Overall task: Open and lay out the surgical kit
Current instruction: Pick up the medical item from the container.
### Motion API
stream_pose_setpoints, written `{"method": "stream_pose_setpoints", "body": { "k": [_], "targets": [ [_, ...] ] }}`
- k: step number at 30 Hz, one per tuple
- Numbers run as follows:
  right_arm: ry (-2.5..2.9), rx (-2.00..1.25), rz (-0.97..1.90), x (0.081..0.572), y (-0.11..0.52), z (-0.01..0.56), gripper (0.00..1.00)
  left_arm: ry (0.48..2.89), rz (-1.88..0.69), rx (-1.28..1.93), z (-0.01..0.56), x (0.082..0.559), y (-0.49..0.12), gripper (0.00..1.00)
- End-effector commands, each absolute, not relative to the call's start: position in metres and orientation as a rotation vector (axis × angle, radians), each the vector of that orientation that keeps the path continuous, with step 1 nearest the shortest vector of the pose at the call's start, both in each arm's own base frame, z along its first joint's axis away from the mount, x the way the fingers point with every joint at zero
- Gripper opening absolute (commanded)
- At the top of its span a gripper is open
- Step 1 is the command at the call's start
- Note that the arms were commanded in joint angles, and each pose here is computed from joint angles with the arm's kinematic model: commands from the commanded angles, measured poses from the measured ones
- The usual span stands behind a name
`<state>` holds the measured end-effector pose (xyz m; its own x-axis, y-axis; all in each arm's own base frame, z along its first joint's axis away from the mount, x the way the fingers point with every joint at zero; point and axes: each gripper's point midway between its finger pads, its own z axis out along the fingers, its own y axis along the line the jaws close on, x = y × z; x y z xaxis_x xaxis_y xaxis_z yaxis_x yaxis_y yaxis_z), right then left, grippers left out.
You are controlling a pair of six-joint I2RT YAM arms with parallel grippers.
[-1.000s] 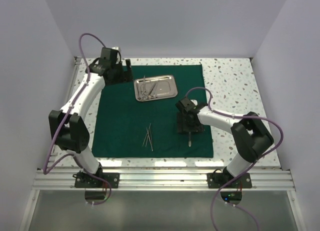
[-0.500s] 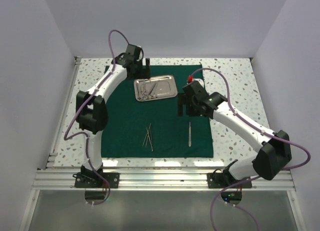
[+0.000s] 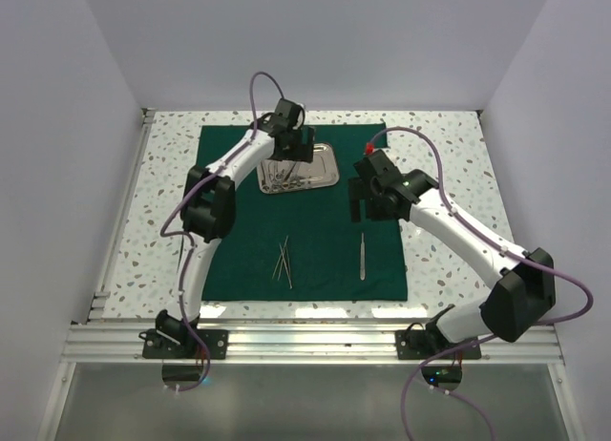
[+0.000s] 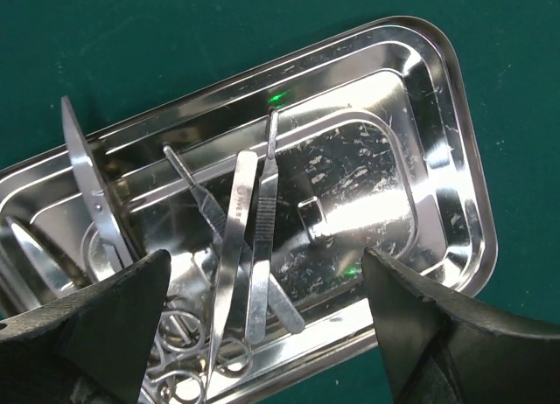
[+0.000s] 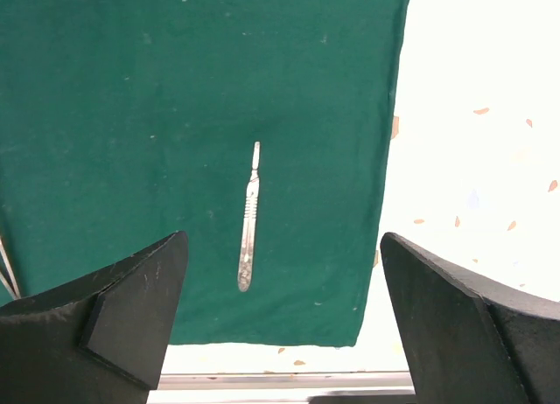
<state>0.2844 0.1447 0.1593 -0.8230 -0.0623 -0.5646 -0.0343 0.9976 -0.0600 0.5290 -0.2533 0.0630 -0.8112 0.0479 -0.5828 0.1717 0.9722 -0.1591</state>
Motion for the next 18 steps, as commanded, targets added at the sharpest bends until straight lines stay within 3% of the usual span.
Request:
{"method": "stream_pose_setpoints", "body": {
  "k": [1, 7, 13, 18],
  "targets": [
    [2.525, -0.079, -0.118, 0.295, 0.141, 0.167, 0.95, 2.433, -0.318, 0.185, 0.071, 0.549, -0.265, 0.93],
    [2.553, -0.111, -0.154, 0.303, 0.143, 0.158, 0.95, 2.476, -0.352, 0.200, 0.042, 0.546, -0.277, 0.89],
    [2.574, -0.147, -0.184, 0.311, 0.143, 0.151, 0.94, 2.471, -0.386, 0.175, 0.043, 0.549, -0.282, 0.71],
    [2.583, -0.157, -0.193, 0.317, 0.144, 0.149, 0.94, 2.492, -0.369, 0.178, 0.037, 0.544, -0.278, 0.62]
  ]
}}
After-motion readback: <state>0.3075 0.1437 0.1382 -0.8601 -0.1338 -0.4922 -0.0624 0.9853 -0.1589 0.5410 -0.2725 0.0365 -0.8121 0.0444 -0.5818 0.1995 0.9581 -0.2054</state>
